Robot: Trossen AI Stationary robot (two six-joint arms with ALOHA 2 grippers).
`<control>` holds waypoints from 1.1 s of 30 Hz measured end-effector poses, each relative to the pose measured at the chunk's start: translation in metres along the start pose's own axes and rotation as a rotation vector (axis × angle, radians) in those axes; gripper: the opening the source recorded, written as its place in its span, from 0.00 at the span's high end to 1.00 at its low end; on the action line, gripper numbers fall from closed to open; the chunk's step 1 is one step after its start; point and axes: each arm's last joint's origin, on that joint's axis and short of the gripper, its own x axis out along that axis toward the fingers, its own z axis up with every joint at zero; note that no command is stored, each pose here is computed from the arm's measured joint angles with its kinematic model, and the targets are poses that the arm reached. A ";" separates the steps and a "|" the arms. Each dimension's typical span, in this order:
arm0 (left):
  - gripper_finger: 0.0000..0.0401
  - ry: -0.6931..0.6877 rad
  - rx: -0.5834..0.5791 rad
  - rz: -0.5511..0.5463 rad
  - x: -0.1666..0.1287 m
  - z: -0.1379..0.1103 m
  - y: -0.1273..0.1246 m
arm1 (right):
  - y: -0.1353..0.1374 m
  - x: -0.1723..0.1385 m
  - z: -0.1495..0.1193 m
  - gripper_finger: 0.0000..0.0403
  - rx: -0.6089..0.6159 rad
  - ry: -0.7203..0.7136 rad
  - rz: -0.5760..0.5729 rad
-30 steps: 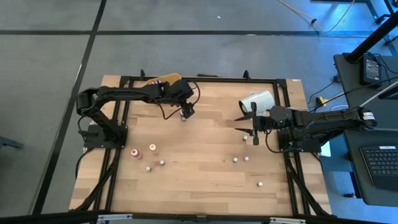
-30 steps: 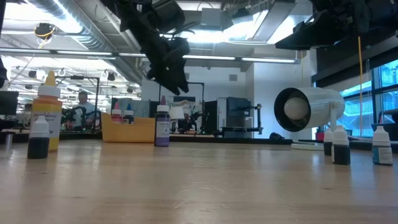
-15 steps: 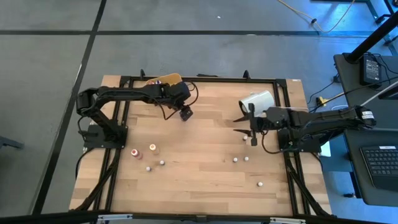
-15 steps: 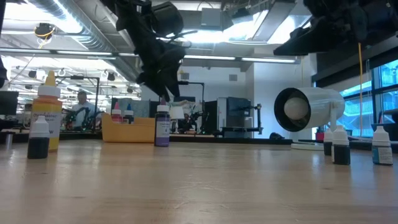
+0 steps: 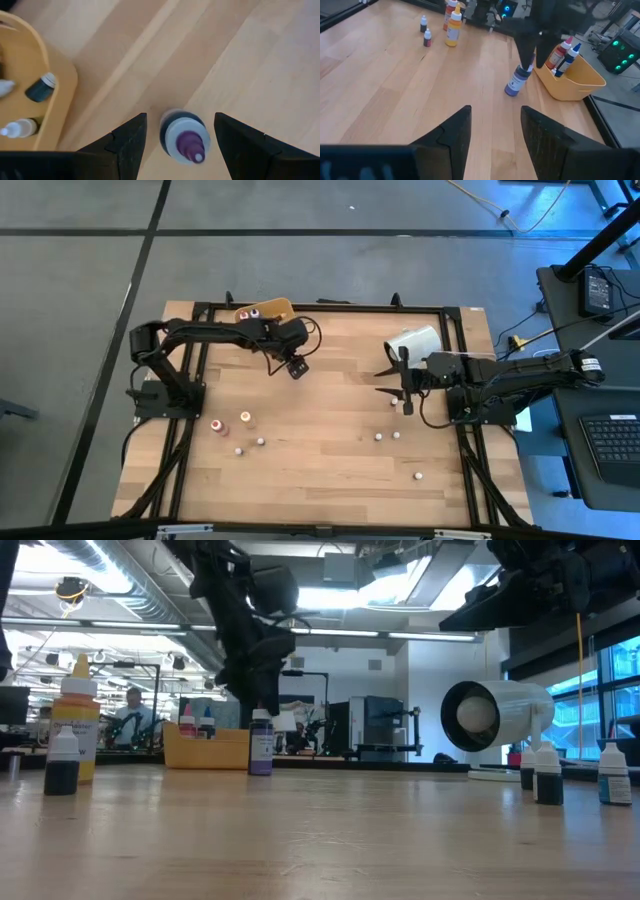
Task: Pick & Place food coloring
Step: Put the large purple food coloring bottle into the yellow bin
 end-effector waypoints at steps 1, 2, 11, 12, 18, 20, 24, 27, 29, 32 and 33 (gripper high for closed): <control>0.44 0.008 0.001 0.003 0.003 0.000 0.000 | 0.000 0.000 0.000 0.57 0.001 0.001 0.000; 0.44 0.014 0.001 0.004 0.005 -0.001 0.000 | 0.000 0.000 0.000 0.57 0.001 0.000 0.000; 0.44 0.024 0.014 -0.004 0.002 -0.002 -0.002 | 0.000 0.000 0.000 0.57 -0.001 0.000 0.000; 0.44 0.045 0.016 0.000 0.002 -0.004 -0.001 | 0.000 0.000 0.000 0.57 -0.001 0.000 0.000; 0.44 0.070 0.023 0.011 0.001 -0.006 -0.002 | 0.000 0.000 0.000 0.57 -0.003 0.001 0.000; 0.44 0.064 0.025 0.009 0.001 -0.006 -0.003 | 0.000 0.000 0.000 0.57 -0.004 0.000 0.000; 0.49 0.065 0.026 0.008 0.001 -0.006 -0.003 | 0.000 0.000 0.000 0.57 -0.004 0.000 0.000; 0.55 0.065 0.026 0.009 0.001 -0.006 -0.003 | 0.000 0.000 0.000 0.57 -0.004 0.000 0.000; 0.59 0.064 0.026 0.012 0.001 -0.006 -0.003 | 0.000 0.000 0.000 0.57 -0.004 0.001 0.000; 0.66 0.064 0.026 0.012 0.001 -0.006 -0.003 | 0.000 0.000 0.000 0.57 -0.004 0.001 0.000; 0.68 0.063 0.026 0.012 0.001 -0.006 -0.003 | 0.000 0.000 0.000 0.57 -0.005 0.001 0.000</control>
